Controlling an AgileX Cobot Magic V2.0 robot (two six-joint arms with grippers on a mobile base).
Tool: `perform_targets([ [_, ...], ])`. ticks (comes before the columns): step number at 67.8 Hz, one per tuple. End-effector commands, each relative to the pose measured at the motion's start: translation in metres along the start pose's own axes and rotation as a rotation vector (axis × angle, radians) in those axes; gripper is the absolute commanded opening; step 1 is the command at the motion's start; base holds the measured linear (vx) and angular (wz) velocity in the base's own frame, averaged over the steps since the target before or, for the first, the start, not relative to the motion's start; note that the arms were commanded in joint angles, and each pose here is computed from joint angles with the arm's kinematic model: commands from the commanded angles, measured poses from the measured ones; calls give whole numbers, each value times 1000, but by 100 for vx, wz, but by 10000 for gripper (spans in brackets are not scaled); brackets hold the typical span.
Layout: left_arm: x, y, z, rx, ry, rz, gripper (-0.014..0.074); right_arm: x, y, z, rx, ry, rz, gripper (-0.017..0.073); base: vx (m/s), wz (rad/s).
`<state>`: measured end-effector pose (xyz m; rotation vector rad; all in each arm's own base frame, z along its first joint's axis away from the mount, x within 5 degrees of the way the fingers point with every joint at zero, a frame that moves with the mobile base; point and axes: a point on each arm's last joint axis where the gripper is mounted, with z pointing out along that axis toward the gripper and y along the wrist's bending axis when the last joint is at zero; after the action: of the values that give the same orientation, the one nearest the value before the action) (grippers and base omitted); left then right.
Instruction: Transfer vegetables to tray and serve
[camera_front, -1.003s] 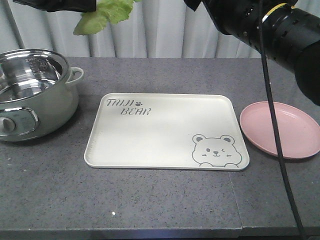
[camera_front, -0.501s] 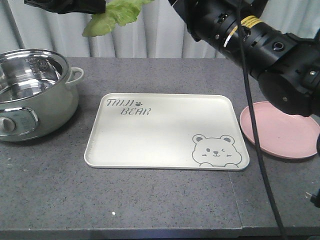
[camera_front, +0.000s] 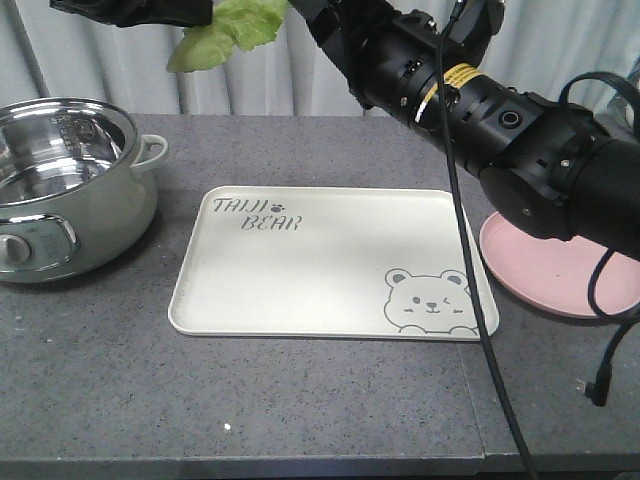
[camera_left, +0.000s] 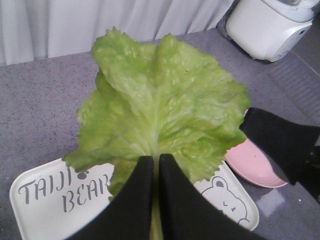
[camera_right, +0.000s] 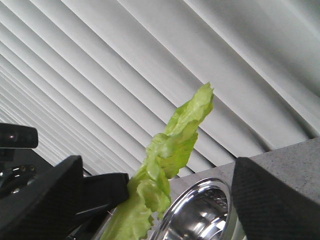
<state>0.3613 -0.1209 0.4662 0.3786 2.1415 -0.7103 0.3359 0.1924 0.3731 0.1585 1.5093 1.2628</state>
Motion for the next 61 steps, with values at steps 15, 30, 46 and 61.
perform_targets([
  [15,-10,-23,-27,83,-79,1,-7,-13,23,1,-180,-69,33,580,0,0],
  [30,-10,-30,-27,162,-84,-16,-7,-15,24,1,-191,-82,50,580,0,0],
  [46,-8,-33,-28,196,-61,-25,-7,-15,24,0,-198,-85,47,580,0,0],
  [61,-6,-36,-27,208,-35,-19,-7,-15,27,0,-224,-88,44,554,0,0],
])
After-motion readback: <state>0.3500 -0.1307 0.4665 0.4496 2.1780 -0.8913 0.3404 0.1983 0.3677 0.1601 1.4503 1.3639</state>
